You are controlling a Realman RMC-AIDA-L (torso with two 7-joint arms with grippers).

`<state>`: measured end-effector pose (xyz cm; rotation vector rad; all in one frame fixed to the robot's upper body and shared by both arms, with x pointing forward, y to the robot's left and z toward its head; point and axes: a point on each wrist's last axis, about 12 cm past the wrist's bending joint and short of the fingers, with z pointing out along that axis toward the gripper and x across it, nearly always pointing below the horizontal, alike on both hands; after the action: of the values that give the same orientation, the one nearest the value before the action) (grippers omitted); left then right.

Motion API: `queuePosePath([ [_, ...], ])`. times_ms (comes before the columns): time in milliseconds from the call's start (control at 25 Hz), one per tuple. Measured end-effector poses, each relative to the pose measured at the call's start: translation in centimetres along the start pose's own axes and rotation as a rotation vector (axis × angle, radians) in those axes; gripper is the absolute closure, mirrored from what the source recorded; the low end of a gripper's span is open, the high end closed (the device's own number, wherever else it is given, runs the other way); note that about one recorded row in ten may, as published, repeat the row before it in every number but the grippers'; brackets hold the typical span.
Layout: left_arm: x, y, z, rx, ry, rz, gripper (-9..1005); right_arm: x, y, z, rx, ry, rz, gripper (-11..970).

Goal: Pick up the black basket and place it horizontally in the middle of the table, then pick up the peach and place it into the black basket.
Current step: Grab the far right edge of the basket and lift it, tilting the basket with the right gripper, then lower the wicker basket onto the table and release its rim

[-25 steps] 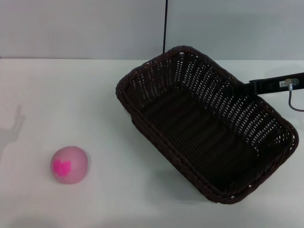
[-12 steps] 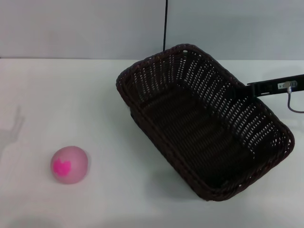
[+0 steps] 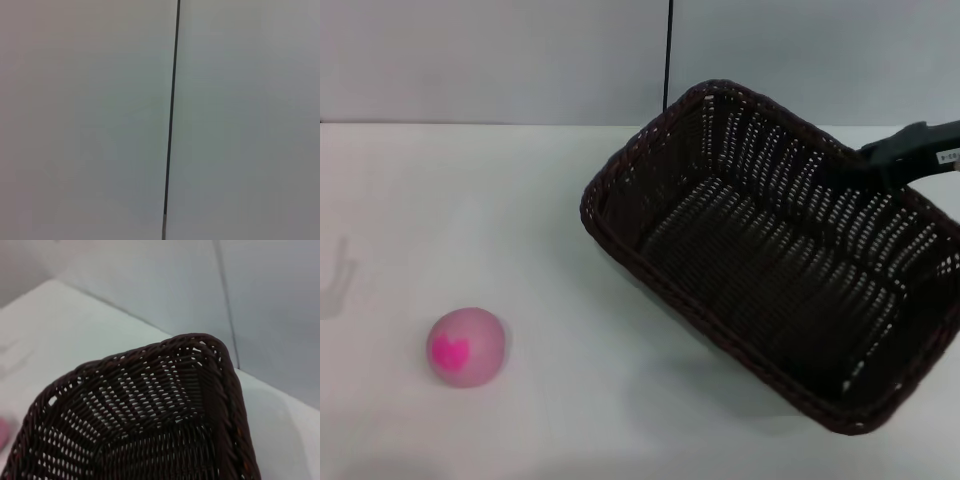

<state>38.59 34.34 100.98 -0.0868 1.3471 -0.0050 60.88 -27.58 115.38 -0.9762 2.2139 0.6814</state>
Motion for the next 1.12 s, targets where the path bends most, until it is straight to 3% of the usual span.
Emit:
queuePosePath([
  [120,-0.1,-0.1,-0.4,-0.006,-0.006,-0.008,165,-0.4,0.1,-0.1,-0.01,0.015,-0.098,781],
  [200,-0.2,-0.4,-1.1,-0.022,-0.012,-0.033,165,-1.0,0.2,-0.2,-0.021,0.032,-0.256,781],
  [360,-0.2,-0.6,-1.4,-0.02,-0.009,-0.039,165,-1.8,0.2,-0.3,-0.022,0.032,-0.377,781],
  [400,0.0,-1.0,-1.6,0.012,0.002,-0.042,165,-2.4,0.4,-0.2,-0.023,0.03,-0.462,781],
  [440,0.0,-1.1,-1.6,0.021,0.004,-0.043,166,-2.4,0.4,-0.2,-0.023,0.03,-0.462,781],
  [600,0.1,-1.8,-1.7,0.074,0.015,-0.052,166,-3.5,1.4,0.8,-0.054,0.008,-0.637,781],
  [1000,0.0,-2.3,-2.5,0.1,0.02,-0.066,167,-4.1,4.2,3.8,-0.174,0.037,-0.861,780],
  [1120,0.0,-2.2,-2.7,0.098,0.023,-0.066,167,-4.2,4.4,4.0,-0.179,0.036,-0.886,780],
])
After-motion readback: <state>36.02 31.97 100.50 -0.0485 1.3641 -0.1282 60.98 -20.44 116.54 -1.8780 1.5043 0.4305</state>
